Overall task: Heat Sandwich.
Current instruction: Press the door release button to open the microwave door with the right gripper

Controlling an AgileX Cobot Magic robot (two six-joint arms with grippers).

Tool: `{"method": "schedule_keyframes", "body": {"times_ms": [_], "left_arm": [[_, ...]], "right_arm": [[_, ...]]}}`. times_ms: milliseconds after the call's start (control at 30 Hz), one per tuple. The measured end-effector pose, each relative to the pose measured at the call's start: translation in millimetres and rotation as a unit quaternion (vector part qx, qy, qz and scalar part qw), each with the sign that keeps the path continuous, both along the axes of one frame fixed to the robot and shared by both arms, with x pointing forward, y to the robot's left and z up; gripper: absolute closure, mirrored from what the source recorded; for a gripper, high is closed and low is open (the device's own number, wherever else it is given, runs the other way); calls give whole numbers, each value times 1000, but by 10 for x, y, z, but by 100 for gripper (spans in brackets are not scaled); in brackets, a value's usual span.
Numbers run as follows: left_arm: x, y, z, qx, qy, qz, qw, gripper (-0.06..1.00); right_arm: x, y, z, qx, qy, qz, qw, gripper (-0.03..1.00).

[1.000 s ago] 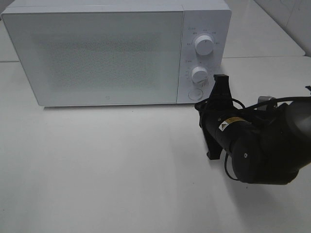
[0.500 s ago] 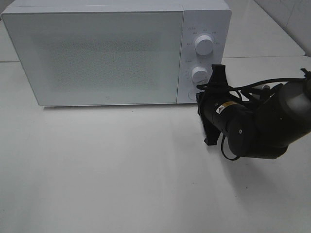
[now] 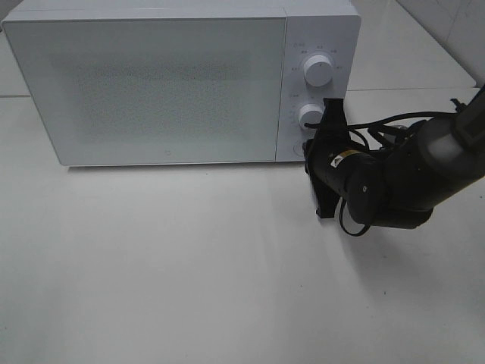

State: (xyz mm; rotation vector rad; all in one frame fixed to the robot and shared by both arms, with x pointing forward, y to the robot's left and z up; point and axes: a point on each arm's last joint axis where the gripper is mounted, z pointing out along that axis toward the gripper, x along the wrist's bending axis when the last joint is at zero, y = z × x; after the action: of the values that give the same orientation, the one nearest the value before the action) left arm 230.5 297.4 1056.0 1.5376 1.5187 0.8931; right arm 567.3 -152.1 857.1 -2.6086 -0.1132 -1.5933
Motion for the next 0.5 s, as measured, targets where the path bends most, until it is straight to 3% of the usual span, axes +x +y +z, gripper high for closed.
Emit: {"method": "schedule_keyframes", "body": {"times_ms": [500], "left_arm": [[0,0,0,0,0,0,1000,-2]], "right_arm": [[144,17,-65,-5,15,6,1000,95]]}}
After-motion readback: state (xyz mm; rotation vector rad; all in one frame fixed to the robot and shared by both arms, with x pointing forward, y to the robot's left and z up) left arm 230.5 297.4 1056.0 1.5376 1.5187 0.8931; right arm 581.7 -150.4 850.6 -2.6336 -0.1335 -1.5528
